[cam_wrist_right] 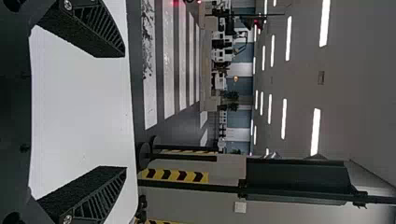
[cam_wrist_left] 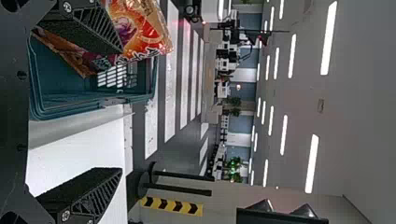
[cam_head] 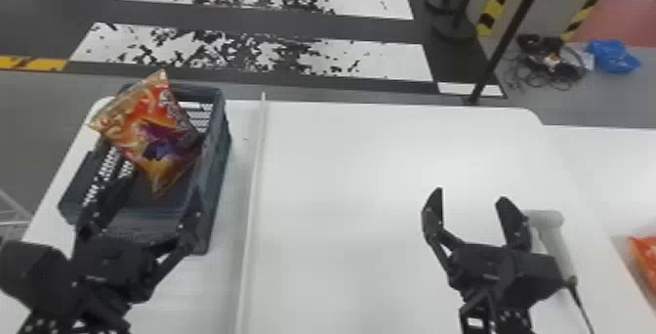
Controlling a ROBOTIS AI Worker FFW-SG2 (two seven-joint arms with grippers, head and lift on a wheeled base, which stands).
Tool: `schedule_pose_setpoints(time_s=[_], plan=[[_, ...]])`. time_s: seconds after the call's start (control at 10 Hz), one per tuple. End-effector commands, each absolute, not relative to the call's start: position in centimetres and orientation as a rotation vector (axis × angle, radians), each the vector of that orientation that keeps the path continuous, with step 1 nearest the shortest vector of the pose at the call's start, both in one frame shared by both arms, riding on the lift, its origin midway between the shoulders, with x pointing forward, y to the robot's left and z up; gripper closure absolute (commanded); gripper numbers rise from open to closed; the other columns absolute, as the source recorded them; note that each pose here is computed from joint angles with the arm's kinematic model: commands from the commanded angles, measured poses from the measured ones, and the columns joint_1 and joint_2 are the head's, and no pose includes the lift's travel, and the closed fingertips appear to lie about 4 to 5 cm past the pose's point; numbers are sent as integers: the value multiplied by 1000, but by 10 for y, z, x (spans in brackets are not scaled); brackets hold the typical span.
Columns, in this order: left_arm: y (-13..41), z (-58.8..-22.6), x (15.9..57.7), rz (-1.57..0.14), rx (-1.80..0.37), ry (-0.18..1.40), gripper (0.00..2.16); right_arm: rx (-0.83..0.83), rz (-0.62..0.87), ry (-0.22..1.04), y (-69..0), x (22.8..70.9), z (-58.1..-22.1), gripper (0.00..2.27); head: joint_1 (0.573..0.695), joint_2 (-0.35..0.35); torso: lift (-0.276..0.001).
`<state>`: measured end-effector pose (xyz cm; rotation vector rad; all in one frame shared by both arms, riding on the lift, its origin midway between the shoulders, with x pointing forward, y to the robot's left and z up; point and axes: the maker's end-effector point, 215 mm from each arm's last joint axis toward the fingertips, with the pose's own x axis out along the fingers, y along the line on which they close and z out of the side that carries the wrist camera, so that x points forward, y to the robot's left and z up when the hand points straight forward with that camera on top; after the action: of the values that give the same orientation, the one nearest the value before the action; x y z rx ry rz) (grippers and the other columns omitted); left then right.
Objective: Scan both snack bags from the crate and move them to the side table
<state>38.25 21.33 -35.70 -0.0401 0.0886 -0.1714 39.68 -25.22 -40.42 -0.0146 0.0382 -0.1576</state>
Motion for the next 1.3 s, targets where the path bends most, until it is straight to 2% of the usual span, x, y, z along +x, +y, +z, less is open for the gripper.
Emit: schedule_pose_setpoints(time_s=[0.0,0.6,1.2], plan=[[218,-355,387,-167,-37,119,103,-8,-147,44,-245,396,-407,66,695,-63,-75],[262,-320,431,-101,-41,222,144,-8,-142,63,-245,393,-416,66,695,12,-75],[339,-302,498,40,-72,214,140,-21,-133,78,-248,385,-419,63,695,86,-75]])
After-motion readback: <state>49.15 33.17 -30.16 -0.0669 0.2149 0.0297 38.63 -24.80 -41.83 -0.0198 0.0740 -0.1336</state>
